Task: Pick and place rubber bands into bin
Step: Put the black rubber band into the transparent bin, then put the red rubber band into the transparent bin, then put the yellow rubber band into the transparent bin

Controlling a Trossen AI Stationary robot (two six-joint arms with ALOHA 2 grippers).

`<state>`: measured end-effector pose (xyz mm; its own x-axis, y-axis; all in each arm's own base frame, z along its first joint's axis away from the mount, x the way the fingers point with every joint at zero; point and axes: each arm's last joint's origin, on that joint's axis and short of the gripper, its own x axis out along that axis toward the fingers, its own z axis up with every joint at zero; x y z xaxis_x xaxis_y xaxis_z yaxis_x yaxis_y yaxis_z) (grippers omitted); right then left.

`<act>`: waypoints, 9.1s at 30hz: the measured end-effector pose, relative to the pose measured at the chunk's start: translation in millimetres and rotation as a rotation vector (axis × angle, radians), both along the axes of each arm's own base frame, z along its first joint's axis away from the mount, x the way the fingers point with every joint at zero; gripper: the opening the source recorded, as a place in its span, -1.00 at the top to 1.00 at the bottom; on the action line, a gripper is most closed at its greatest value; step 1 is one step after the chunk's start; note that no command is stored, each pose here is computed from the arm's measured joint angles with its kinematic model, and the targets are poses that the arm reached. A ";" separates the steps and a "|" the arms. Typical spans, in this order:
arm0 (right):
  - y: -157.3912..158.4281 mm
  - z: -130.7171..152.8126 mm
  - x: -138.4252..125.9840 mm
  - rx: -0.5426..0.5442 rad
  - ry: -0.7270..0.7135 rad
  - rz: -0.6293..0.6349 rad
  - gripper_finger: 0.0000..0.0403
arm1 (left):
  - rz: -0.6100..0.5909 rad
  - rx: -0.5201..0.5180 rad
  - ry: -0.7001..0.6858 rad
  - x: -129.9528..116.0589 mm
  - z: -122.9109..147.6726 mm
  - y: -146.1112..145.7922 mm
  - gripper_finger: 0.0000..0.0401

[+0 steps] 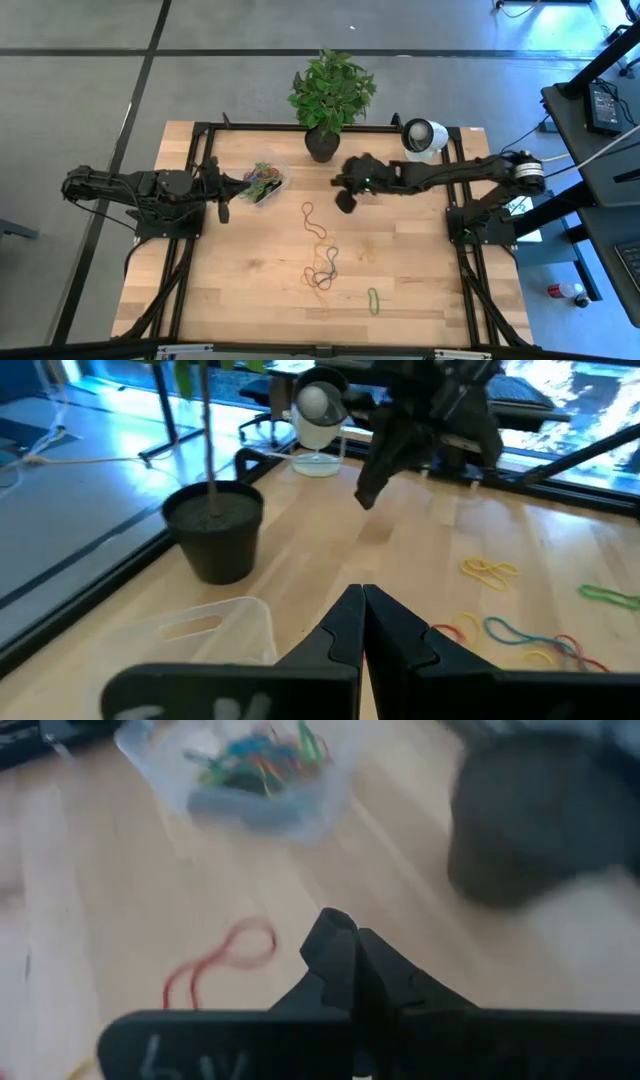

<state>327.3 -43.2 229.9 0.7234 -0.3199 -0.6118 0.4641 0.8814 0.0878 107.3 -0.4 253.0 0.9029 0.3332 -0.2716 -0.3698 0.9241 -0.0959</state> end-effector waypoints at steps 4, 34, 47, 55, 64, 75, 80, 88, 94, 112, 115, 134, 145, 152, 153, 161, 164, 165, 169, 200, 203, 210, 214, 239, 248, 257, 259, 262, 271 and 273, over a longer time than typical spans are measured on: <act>-5.5 7.2 42.5 -0.080 -0.001 0.085 0.99 | 0.029 0.035 0.011 -0.5 -0.1 1.1 0.99; -56.3 -20.5 220.3 0.032 -0.055 -0.017 0.06 | 0.034 0.061 0.015 -0.5 0.6 1.4 0.94; -5.1 -17.3 187.1 0.132 0.396 -0.041 0.42 | 0.070 0.068 0.037 4.5 -1.6 1.7 0.66; 55.5 -6.1 156.0 -0.038 0.662 -0.041 0.88 | 0.049 0.078 0.146 22.1 -11.5 -1.0 0.57; 109.6 -13.3 90.2 -0.170 0.817 -0.095 0.97 | 0.007 0.083 0.349 81.5 -12.8 -14.9 0.34; 123.0 -19.1 -80.1 0.098 0.447 0.025 0.98 | 0.024 0.044 0.466 165.2 -22.8 -42.2 0.19; 118.4 -27.1 -133.8 0.204 0.247 0.071 0.96 | 0.087 -0.026 0.525 200.4 -31.9 -48.1 0.20; 106.8 -43.4 -172.1 0.335 0.045 0.075 0.99 | 0.302 -0.271 0.566 249.8 -61.6 -41.1 0.20; 104.5 -42.2 -176.8 0.337 0.007 0.096 0.95 | 0.486 -0.508 0.641 267.7 -93.4 -24.8 0.22; 104.3 -40.4 -177.1 0.302 0.002 0.134 0.94 | 0.648 -0.668 0.764 266.1 -122.2 -9.4 0.90; 104.4 -40.2 -176.9 0.303 0.000 0.135 0.94 | 0.620 -0.684 0.773 266.1 -119.2 -9.8 0.96; 106.2 -34.1 -171.9 0.326 -0.087 0.129 0.94 | 0.404 -0.470 0.429 217.9 27.7 -4.6 0.99; 106.3 -29.3 -168.4 0.317 -0.162 0.099 0.94 | 0.426 -0.589 0.638 247.0 -40.8 -9.9 0.72; 106.4 -29.0 -168.2 0.316 -0.164 0.101 0.94 | 0.545 -0.667 0.745 261.2 -96.7 -11.6 0.48; 106.4 -29.1 -168.2 0.315 -0.164 0.101 0.94 | 0.565 -0.675 0.752 262.0 -102.6 -11.6 0.46; 106.4 -29.0 -168.2 0.314 -0.164 0.102 0.94 | 0.626 -0.696 0.778 265.2 -123.0 -14.0 0.55; 106.4 -28.9 -168.1 0.314 -0.165 0.103 0.94 | 0.632 -0.695 0.780 264.6 -123.6 -14.2 0.75; 106.4 -28.9 -168.1 0.314 -0.165 0.103 0.94 | 0.635 -0.696 0.781 264.4 -123.9 -14.2 0.85; 106.4 -28.9 -168.1 0.313 -0.165 0.104 0.94 | 0.632 -0.698 0.781 264.7 -124.2 -14.3 0.98; 111.0 -40.5 -158.8 0.296 -0.112 0.093 0.94 | 0.666 -0.383 0.405 176.5 65.4 12.4 0.99; 112.0 -43.8 -156.7 0.289 -0.097 0.091 0.94 | 0.712 -0.376 0.454 159.1 71.5 21.6 0.99; 113.2 -47.9 -154.1 0.318 -0.089 0.058 0.94 | 0.799 -0.354 0.627 133.0 61.7 36.3 0.99; 113.9 -49.3 -152.6 0.333 -0.091 0.044 0.94 | 0.800 -0.400 0.745 126.4 33.8 39.1 0.99; 95.9 -45.3 -142.4 0.354 -0.165 -0.058 0.94 | 0.798 -0.489 0.877 112.9 -27.6 34.8 0.40; 96.8 -41.4 -145.1 0.370 -0.168 -0.012 0.98 | 0.355 -0.267 0.705 152.7 9.8 -0.2 0.57; 95.0 -13.1 -163.7 0.219 -0.232 0.345 0.99 | 0.027 -0.147 0.333 193.1 36.8 -31.5 0.76; 93.2 -8.9 -170.1 0.197 -0.239 0.381 0.99 | -0.012 -0.129 0.316 199.4 34.0 -40.0 0.84; 89.8 -6.6 -181.5 0.189 -0.219 0.409 0.99 | -0.041 -0.138 0.343 210.1 27.1 -56.6 0.96; 82.4 -6.5 -207.2 0.208 -0.151 0.461 0.99 | -0.066 -0.078 0.423 263.0 29.1 -115.8 0.98; 81.8 -5.8 -209.2 0.200 -0.154 0.473 0.99 | -0.075 -0.101 0.463 271.7 27.4 -120.6 0.97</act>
<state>118.1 38.6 224.1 0.8464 0.1745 -0.5032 -0.0108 0.9503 0.3113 379.0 -120.9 280.4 0.6999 0.2235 -0.6784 -0.3277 0.9444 -0.0270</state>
